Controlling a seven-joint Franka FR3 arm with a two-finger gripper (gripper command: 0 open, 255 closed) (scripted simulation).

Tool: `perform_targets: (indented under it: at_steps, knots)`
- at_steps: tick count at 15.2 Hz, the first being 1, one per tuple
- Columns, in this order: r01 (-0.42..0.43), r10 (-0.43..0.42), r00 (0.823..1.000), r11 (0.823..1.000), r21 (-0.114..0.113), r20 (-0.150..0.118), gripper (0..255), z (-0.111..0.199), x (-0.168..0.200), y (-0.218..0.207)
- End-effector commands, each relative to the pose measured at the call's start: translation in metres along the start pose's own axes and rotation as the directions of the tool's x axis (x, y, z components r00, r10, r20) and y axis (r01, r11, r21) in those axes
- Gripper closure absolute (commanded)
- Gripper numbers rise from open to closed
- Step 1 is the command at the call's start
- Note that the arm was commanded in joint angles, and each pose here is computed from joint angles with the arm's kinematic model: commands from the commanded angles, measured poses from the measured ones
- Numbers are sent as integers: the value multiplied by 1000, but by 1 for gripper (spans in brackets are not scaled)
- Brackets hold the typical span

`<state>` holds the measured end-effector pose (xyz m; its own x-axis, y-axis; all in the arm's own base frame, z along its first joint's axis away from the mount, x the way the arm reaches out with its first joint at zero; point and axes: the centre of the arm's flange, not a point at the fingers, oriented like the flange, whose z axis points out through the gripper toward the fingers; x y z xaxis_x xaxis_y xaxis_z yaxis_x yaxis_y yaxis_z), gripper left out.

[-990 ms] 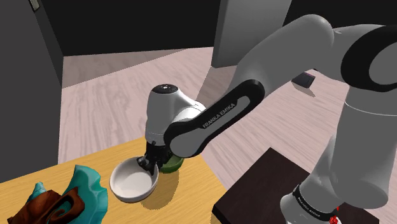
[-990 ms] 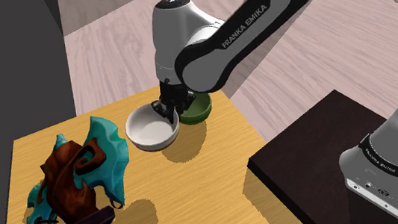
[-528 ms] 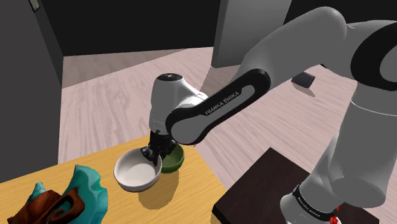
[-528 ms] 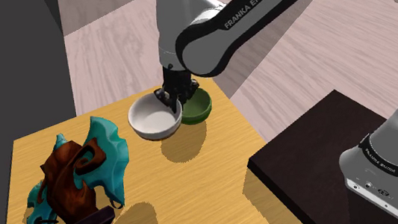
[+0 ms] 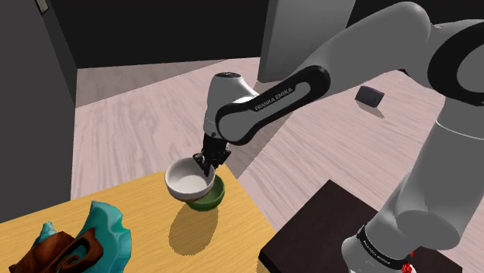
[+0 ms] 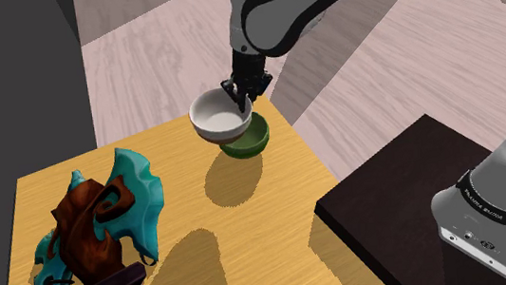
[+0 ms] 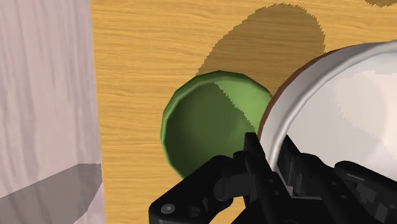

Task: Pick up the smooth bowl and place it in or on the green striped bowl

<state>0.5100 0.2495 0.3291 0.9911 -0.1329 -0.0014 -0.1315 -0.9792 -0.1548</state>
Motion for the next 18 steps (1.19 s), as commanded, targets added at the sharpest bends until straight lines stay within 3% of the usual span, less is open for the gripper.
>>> perform_targets:
  at_steps: [1, 6, 18]
  knots:
    - [2, -2, 1000, 1000, 0, 0, 255, -3, 16, 21]
    - [2, -2, 1000, 1000, 0, 0, 255, -16, 49, 70]
    - [2, -2, 1000, 1000, 0, 0, 255, 47, 49, 80]
